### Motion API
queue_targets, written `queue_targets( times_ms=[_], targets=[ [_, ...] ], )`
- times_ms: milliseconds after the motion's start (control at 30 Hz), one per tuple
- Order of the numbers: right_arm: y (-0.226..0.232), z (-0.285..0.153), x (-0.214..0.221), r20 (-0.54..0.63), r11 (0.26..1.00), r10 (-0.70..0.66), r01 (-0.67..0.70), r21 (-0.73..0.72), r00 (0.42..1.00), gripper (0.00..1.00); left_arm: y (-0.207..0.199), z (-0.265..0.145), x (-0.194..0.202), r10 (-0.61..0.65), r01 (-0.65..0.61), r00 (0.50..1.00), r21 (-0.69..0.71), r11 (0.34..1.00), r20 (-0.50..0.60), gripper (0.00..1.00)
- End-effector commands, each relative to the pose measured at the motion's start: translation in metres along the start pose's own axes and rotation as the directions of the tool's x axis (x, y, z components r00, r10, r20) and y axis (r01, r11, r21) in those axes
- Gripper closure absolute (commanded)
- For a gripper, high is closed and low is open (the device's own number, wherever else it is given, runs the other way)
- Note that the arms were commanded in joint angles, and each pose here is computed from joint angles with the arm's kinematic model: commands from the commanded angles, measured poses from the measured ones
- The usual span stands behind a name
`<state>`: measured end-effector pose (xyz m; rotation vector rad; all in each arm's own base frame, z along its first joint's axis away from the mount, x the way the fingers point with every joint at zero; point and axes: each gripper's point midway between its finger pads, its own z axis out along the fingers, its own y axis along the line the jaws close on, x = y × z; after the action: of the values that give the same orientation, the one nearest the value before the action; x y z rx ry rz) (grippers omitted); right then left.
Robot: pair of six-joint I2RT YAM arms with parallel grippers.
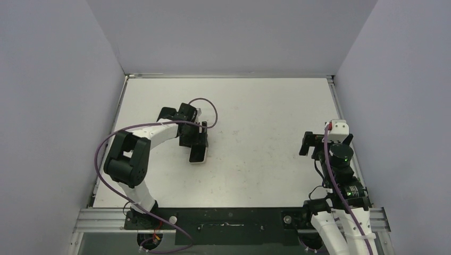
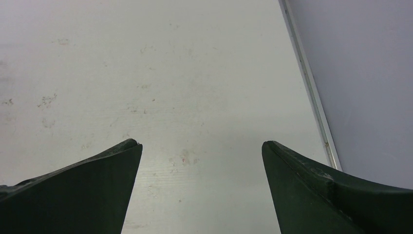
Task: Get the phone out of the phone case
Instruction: Pick up the phone at the center of the board.
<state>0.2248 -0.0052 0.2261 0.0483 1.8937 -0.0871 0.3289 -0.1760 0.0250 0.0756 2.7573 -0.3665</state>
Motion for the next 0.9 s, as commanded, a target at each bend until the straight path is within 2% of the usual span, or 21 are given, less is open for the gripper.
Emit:
queue_targets(
  times_ms=[0, 133, 233, 333, 467, 600, 767, 867],
  targets=[
    [0.012, 0.000, -0.030, 0.043, 0.998, -0.004, 0.007, -0.062, 0.999, 0.00, -0.032, -0.022, 0.011, -0.064, 0.061, 0.998, 0.172, 0.983, 0.009, 1.00],
    [0.037, 0.002, -0.044, 0.048, 0.981, -0.008, 0.017, -0.195, 0.999, 0.00, -0.041, -0.034, 0.021, -0.102, 0.093, 0.994, 0.239, 0.967, 0.029, 1.00],
    [0.050, 0.006, -0.046, 0.015, 0.968, 0.063, -0.058, -0.244, 0.998, 0.00, -0.046, -0.044, 0.022, -0.116, 0.096, 0.992, 0.275, 0.957, 0.056, 1.00],
    [0.068, 0.017, -0.032, -0.068, 0.943, 0.121, -0.136, -0.303, 0.990, 0.00, -0.050, -0.053, 0.026, -0.129, 0.099, 0.988, 0.306, 0.947, 0.079, 1.00],
    [0.097, 0.023, -0.012, -0.170, 0.883, 0.172, -0.229, -0.409, 0.970, 0.00, -0.053, -0.062, 0.035, -0.161, 0.119, 0.982, 0.349, 0.930, 0.094, 1.00],
    [0.107, 0.023, -0.007, -0.169, 0.853, 0.205, -0.261, -0.452, 0.964, 0.00, -0.061, -0.071, 0.043, -0.208, 0.155, 0.974, 0.411, 0.898, 0.087, 1.00],
    [0.140, 0.020, 0.021, -0.282, 0.751, 0.284, -0.395, -0.529, 0.917, 0.00, -0.072, -0.080, 0.046, -0.270, 0.196, 0.959, 0.492, 0.848, 0.083, 1.00],
    [0.159, 0.017, 0.028, -0.299, 0.713, 0.325, -0.440, -0.545, 0.897, 0.00, -0.078, -0.084, 0.048, -0.297, 0.217, 0.952, 0.522, 0.825, 0.073, 1.00]
  ],
)
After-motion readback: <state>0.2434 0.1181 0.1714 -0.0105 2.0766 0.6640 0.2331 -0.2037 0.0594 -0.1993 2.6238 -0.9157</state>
